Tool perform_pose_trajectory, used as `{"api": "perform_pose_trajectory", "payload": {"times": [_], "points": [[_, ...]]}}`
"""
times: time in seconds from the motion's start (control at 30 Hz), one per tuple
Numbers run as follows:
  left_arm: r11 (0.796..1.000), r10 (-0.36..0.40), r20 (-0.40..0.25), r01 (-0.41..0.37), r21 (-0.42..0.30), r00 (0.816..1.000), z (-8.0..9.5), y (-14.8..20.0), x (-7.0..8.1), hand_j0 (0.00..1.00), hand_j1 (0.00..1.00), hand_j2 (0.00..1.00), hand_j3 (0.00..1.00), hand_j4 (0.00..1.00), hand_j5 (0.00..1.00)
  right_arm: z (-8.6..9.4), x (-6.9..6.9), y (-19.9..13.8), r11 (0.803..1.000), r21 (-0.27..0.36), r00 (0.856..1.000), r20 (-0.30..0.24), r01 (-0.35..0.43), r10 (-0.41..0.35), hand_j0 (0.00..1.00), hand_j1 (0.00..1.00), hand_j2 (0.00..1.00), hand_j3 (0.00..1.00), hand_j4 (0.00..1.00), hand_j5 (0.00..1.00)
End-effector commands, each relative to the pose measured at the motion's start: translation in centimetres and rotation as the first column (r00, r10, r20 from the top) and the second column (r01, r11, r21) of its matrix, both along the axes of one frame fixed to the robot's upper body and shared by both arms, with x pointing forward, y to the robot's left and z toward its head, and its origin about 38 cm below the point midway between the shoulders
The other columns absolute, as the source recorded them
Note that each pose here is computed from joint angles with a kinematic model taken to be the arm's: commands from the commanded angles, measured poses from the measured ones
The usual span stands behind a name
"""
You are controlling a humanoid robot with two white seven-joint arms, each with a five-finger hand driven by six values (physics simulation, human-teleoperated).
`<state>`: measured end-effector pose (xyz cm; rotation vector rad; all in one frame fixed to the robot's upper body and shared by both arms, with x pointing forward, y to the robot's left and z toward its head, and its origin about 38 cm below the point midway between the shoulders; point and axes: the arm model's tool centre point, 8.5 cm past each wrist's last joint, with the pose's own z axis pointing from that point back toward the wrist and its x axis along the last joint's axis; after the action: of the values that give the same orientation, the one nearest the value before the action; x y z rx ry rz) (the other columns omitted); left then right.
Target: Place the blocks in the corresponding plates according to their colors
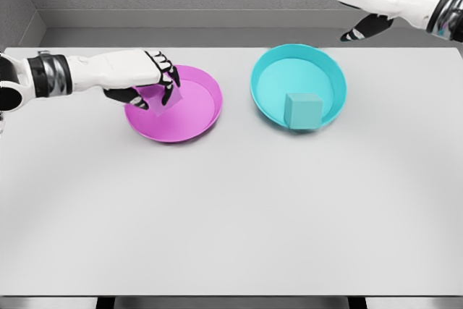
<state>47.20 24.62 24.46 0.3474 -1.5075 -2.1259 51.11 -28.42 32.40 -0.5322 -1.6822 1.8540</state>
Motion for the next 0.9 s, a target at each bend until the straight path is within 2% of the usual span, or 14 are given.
{"api": "perform_pose_trajectory", "payload": {"times": [0.0, 0.07, 0.13, 0.27, 0.3, 0.33, 0.37, 0.47, 0.5, 0.57, 0.77, 0.87], "points": [[0.999, 0.018, -0.026, -0.018, -0.03, 1.0, -0.7, -0.4, 0.7, 0.34, 0.34, 0.34, 0.34, 0.34, 0.34, 0.3, -0.1, -0.8, 1.0, -0.003, 1.0, 0.004, 0.015, -0.015, 1.0, 1.0, 1.0, 1.0, 1.0, 1.0], [0.998, 0.021, -0.047, -0.023, -0.052, 0.999, -1.3, -1.6, 1.6, 0.35, 0.35, 0.35, 0.35, 0.35, 0.35, 0.8, -0.3, -1.8, 0.999, 0.006, 0.999, 0.014, 0.035, -0.035, 1.0, 1.0, 1.0, 1.0, 1.0, 1.0], [0.996, 0.058, -0.105, -0.065, -0.069, 0.993, -3.2, -1.7, 2.7, 0.35, 0.35, 0.35, 0.35, 0.35, 0.35, 0.8, -0.4, -2.3, 0.999, 0.005, 0.999, 0.015, 0.043, -0.043, 1.0, 1.0, 1.0, 1.0, 1.0, 1.0], [0.996, 0.055, -0.099, -0.061, -0.058, 0.994, -3.3, -2.6, 3.1, 0.38, 0.38, 0.38, 0.38, 0.38, 0.38, -0.4, -0.5, -2.3, 0.999, 0.0, 0.999, -0.01, 0.044, -0.044, 1.0, 1.0, 1.0, 1.0, 1.0, 1.0], [0.996, 0.059, -0.1, -0.065, -0.058, 0.993, -3.4, -2.4, 3.2, 0.44, 0.44, 0.44, 0.44, 0.44, 0.44, -1.1, -0.6, -2.5, 0.999, -0.004, 0.999, -0.024, 0.048, -0.048, 1.0, 1.0, 1.0, 1.0, 1.0, 1.0], [0.995, 0.069, -0.106, -0.076, -0.058, 0.992, -3.5, -2.1, 3.3, 0.55, 0.55, 0.55, 0.55, 0.55, 0.55, -1.7, -0.8, -2.8, 0.999, -0.008, 0.998, -0.037, 0.053, -0.054, 1.0, 1.0, 1.0, 1.0, 1.0, 1.0], [0.995, 0.071, -0.106, -0.077, -0.059, 0.992, -3.5, -2.0, 3.3, 0.71, 0.71, 0.71, 0.71, 0.71, 0.71, -1.9, -0.8, -3.2, 0.998, -0.015, 0.997, -0.042, 0.06, -0.061, 1.0, 1.0, 1.0, 1.0, 1.0, 1.0], [0.995, 0.081, -0.111, -0.088, -0.056, 0.991, -3.6, -1.6, 3.4, 0.93, 0.93, 0.93, 0.93, 0.93, 0.93, -3.2, -1.1, -3.8, 0.997, -0.036, 0.995, -0.066, 0.072, -0.074, 1.0, 1.0, 1.0, 1.0, 1.0, 1.0], [0.994, 0.084, -0.113, -0.09, -0.056, 0.99, -3.7, -1.5, 3.4, 0.96, 0.96, 0.96, 0.96, 0.96, 0.96, -3.2, -1.1, -3.8, 0.997, -0.037, 0.995, -0.066, 0.072, -0.075, 1.0, 1.0, 1.0, 1.0, 1.0, 1.0], [0.994, 0.089, -0.115, -0.096, -0.057, 0.989, -3.7, -1.3, 3.4, 1.0, 1.0, 1.0, 1.0, 1.0, 1.0, -3.4, -1.3, -4.5, 0.995, -0.048, 0.993, -0.073, 0.086, -0.09, 1.0, 1.0, 1.0, 1.0, 1.0, 1.0], [0.988, 0.116, -0.108, -0.126, -0.09, 0.987, -2.8, 0.1, 3.6, 1.0, 1.0, 1.0, 1.0, 1.0, 1.0, -3.6, -1.3, -4.6, 0.995, -0.048, 0.993, -0.076, 0.088, -0.092, 1.0, 1.0, 1.0, 1.0, 1.0, 1.0], [0.959, 0.177, -0.18, -0.21, -0.188, 0.968, -2.2, 5.6, 2.5, 1.0, 1.0, 1.0, 1.0, 1.0, 1.0, -3.8, -1.3, -4.6, 0.995, -0.049, 0.993, -0.079, 0.089, -0.092, 1.0, 1.0, 1.0, 1.0, 1.0, 1.0]]}}
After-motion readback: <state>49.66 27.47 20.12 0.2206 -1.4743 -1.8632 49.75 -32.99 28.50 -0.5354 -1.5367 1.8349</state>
